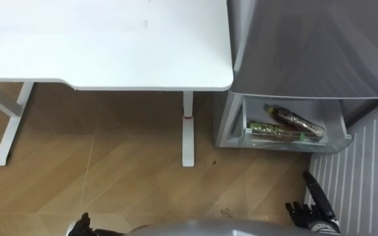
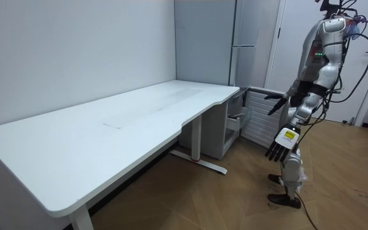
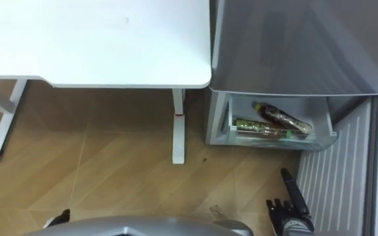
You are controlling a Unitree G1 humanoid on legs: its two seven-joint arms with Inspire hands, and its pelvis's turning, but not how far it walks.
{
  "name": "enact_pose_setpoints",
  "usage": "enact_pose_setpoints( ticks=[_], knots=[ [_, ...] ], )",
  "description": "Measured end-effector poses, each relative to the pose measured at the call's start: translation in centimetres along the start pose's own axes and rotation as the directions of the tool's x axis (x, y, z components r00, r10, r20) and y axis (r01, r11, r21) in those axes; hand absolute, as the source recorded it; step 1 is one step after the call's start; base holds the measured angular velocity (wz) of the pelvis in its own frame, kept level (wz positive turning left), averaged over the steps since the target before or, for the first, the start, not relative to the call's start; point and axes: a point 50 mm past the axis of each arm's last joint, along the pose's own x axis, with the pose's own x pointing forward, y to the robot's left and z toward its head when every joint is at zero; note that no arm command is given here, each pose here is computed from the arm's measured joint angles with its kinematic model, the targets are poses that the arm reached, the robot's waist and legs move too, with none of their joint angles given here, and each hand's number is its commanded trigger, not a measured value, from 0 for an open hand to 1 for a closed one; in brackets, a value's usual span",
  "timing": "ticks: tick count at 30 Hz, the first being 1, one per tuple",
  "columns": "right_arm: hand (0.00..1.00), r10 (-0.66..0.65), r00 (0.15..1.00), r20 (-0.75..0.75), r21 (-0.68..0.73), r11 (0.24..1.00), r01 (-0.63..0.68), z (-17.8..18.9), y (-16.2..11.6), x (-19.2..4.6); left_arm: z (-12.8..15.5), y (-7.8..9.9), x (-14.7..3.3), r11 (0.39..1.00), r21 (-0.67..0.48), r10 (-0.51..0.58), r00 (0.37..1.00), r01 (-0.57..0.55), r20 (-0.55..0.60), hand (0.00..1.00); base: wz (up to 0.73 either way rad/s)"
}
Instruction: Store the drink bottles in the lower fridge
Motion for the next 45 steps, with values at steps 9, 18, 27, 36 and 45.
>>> enact_pose_setpoints(
  ticks=[9, 18, 27, 36, 45],
  knots=[
    [0.0, -0.007, 1.0, 0.026, 0.03, 1.0, 0.006, 0.6, 0.0, 0.0, -0.8, 0.2, -0.2, 0.998, 0.069, 0.005, 1.0, -0.004, -0.015, 0.0, 0.0],
    [0.0, 0.025, 0.998, 0.053, 0.061, 0.998, -0.029, 1.0, 1.7, 0.4, -0.1, 0.9, 0.1, 0.998, 0.058, 0.016, 1.0, -0.016, -0.002, 0.0, -0.01],
    [0.0, 0.135, 0.989, 0.058, 0.072, 0.988, -0.139, 1.3, 7.4, 1.1, 4.8, 0.7, 1.1, 0.998, 0.063, -0.004, 0.995, -0.002, 0.095, 0.0, 0.02],
    [0.0, 0.205, 0.973, 0.104, 0.054, 0.976, -0.212, 3.3, 11.8, 1.0, 5.9, 2.1, 1.5, 0.992, 0.119, 0.017, 0.996, -0.028, 0.092, 0.0, 0.08],
    [0.0, 0.295, 0.94, 0.171, -0.057, 0.955, -0.29, 6.5, 16.1, 0.0, 7.8, 1.7, 1.5, 0.989, 0.148, -0.006, 0.991, -0.015, 0.135, 0.0, 0.15]
  ],
)
